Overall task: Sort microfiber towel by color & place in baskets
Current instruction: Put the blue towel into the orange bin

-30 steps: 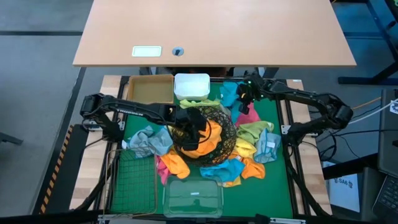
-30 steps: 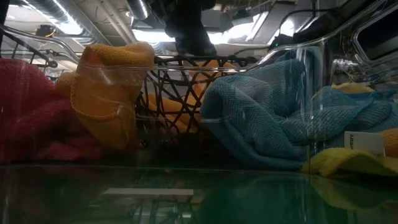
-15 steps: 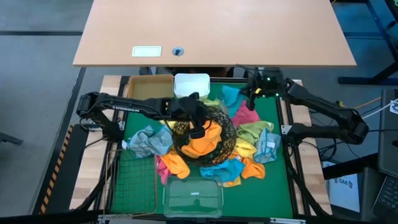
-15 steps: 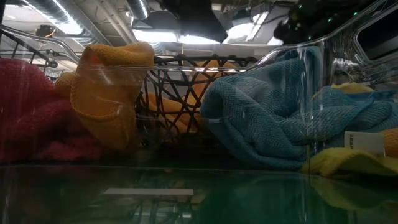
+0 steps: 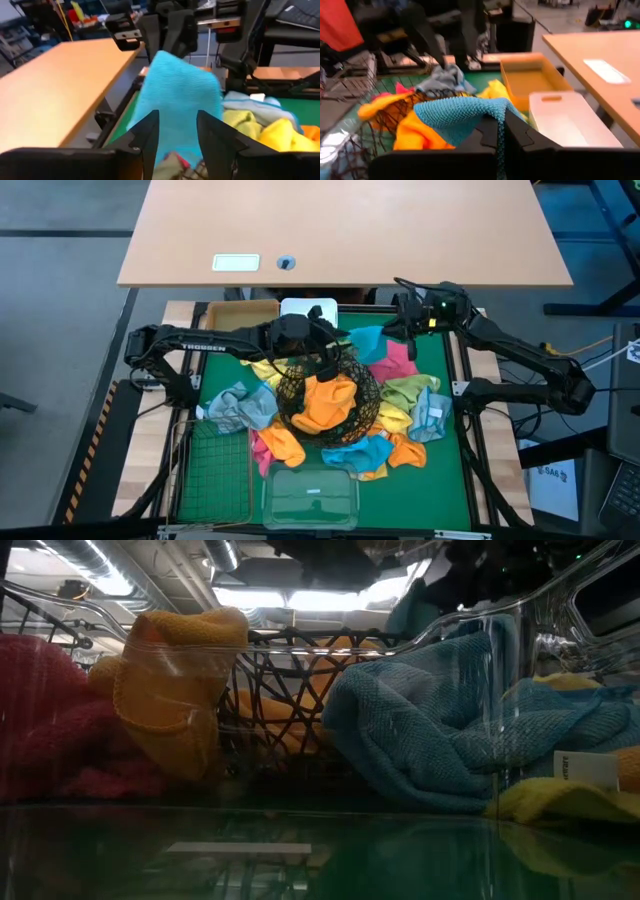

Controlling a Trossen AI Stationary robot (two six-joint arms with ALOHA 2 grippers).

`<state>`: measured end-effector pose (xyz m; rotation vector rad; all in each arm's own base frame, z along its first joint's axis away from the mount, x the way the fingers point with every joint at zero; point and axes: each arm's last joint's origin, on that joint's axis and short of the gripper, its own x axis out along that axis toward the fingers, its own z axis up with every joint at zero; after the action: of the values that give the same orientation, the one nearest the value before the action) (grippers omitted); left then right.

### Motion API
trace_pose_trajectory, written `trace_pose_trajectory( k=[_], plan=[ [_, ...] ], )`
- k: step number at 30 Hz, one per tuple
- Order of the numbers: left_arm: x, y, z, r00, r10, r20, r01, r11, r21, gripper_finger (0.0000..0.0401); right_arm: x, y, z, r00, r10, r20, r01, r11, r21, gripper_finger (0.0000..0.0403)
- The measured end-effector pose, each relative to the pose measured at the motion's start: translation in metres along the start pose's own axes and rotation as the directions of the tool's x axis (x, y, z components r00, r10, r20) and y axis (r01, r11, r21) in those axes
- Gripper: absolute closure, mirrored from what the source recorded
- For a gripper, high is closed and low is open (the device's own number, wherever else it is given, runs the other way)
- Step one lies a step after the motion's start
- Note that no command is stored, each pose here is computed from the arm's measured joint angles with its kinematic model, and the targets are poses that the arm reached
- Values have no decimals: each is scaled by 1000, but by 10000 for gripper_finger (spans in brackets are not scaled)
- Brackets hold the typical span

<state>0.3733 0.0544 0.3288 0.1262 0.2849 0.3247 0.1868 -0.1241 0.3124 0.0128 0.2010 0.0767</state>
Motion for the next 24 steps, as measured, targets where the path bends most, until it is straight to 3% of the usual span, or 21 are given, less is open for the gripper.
trace_pose_trajectory(
  k=[7, 20, 24],
  plan=[
    [1, 8, 7, 997, 2, 81, -7, 999, 51, 275, 7, 9, 10, 995, 64, 77, -58, 995, -76, 399],
    [1, 5, 10, 960, -241, 143, 232, 969, 79, 275, 27, 44, 26, 966, 194, 174, -158, 967, -201, 398],
    [1, 4, 10, 954, -263, 145, 253, 964, 83, 275, 30, 53, 30, 953, 229, 196, -183, 957, -227, 398]
  ],
)
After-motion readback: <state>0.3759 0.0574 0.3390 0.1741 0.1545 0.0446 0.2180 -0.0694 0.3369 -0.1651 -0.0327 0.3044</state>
